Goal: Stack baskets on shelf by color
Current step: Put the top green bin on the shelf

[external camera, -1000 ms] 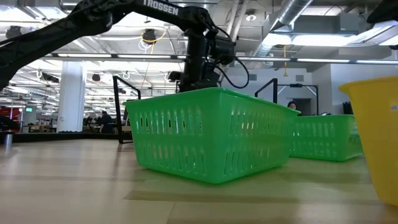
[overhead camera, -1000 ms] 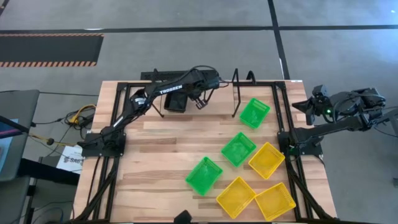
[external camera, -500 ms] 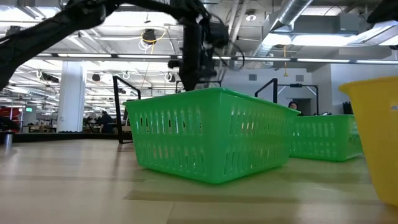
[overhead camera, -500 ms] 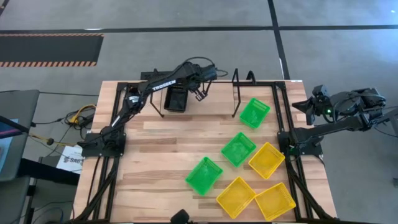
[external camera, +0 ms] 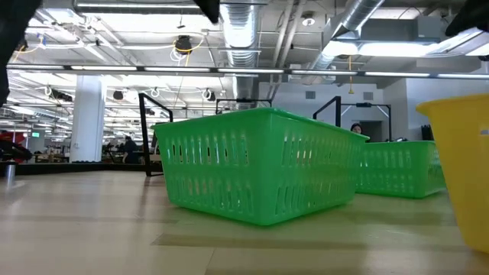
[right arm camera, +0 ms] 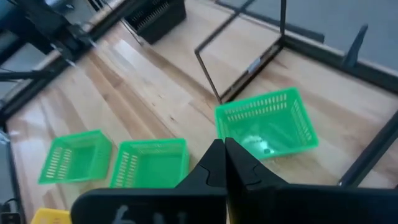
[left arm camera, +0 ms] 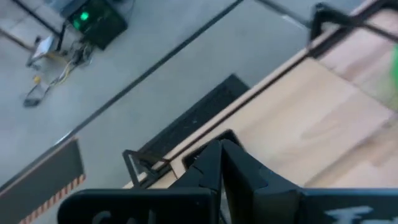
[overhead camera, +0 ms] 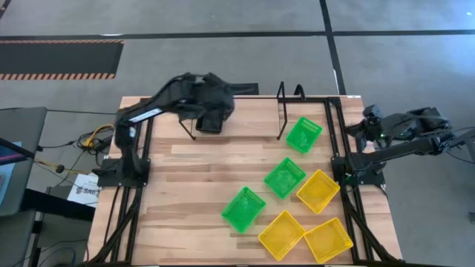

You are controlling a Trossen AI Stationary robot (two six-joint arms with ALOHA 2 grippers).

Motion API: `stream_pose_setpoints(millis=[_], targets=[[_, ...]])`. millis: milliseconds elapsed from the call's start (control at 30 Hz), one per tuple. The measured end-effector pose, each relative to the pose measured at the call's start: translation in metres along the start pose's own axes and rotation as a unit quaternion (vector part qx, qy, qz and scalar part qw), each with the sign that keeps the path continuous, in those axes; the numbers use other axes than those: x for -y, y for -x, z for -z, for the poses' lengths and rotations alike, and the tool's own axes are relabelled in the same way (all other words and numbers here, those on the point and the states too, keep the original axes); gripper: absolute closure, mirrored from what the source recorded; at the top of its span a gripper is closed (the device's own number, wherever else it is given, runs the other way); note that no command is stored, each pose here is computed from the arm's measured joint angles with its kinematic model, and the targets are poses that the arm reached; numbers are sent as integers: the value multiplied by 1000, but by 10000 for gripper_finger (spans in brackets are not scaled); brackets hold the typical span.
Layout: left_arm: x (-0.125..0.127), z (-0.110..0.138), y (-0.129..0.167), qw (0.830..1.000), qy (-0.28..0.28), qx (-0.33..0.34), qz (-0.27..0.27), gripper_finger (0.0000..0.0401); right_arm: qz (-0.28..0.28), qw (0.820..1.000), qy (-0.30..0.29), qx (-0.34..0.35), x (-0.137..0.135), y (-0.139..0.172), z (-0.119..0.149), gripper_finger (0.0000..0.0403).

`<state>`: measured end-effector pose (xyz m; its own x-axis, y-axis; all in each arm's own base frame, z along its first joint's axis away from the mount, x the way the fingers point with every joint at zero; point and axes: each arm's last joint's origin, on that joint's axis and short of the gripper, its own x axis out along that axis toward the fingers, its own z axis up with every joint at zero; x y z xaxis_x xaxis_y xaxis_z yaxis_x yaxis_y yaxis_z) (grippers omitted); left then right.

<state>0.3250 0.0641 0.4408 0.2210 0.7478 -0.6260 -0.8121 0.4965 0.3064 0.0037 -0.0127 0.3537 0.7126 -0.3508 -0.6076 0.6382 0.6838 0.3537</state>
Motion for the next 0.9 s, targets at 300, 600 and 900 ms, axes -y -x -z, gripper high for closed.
stream_pose_setpoints(millis=[300, 600, 900], targets=[[21, 28, 71, 994, 15, 103, 24, 401, 45, 992, -64, -94, -6, -40, 26, 398], [64, 75, 78, 996, 13, 73, 57, 401, 42, 990, -56, -124, -8, -48, 32, 398], [113, 163, 38, 986, -7, -144, 81, 401, 29, 989, -35, -138, -8, -48, 32, 399]])
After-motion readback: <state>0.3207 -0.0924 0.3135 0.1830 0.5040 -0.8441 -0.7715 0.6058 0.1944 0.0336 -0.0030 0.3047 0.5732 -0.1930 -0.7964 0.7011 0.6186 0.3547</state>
